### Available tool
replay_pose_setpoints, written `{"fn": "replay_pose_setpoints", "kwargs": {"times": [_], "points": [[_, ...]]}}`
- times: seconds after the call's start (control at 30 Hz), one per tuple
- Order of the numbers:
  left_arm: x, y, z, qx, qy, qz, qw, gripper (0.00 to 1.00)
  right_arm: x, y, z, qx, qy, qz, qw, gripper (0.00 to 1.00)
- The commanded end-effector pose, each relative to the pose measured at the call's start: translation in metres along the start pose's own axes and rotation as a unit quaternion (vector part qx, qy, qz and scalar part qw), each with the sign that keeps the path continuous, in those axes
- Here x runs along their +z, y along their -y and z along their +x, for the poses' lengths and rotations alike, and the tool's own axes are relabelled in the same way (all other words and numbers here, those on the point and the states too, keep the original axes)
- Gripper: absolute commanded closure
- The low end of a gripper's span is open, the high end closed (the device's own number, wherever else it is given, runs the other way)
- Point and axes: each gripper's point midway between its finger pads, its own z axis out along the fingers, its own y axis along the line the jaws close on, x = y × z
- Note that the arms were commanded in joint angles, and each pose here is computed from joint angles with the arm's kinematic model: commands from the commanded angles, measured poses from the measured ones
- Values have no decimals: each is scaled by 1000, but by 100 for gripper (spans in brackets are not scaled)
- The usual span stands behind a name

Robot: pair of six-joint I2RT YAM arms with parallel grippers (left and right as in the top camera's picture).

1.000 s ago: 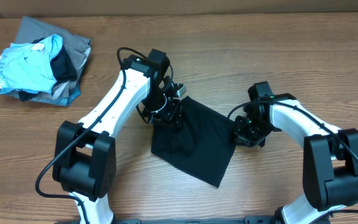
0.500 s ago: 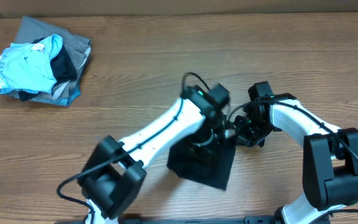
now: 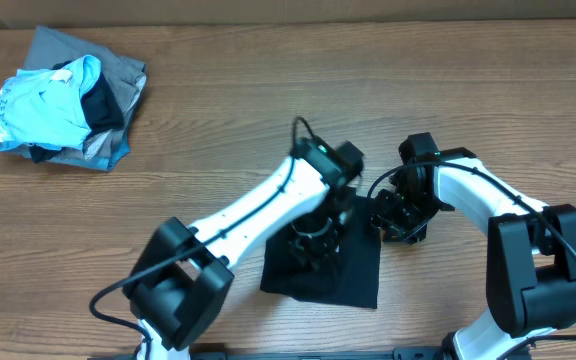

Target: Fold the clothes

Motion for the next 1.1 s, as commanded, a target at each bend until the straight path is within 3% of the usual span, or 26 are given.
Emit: {"fn": "replay_pose_setpoints", "kwargs": {"times": [0.0,0.17,0.3,0.57,0.67,0.7,0.73,0.77,0.8,1.07], "points": [[-34,-19,-8,-30,55,6,998,62,-36,-25,-16,-67,57,-19,996,50],[-60,-38,-11,-49,99,31,993,56,-64,-60,-10,-127,84,-101,983,44],[-66,-27,-19,-31,120,71,990,57,-68,-72,-10,-114,83,-134,981,39],[-63,-39,-19,-52,122,24,991,55,-67,-87,-10,-129,86,-157,975,38],[-66,-54,-25,-69,135,-2,988,51,-55,-96,-7,-149,85,-154,973,47],[-68,-59,-27,-74,141,-8,987,49,-48,-95,-9,-136,90,-136,977,65],[-68,-61,-27,-76,143,-9,987,49,-44,-92,-10,-129,93,-125,979,74],[-69,-63,-28,-78,144,-9,987,48,-39,-87,-13,-118,102,-102,982,90],[-69,-64,-28,-78,144,-10,986,46,-39,-85,-15,-115,106,-93,983,96],[-68,-55,-33,-58,152,-10,987,39,-107,-33,-60,-62,230,53,970,96]]}}
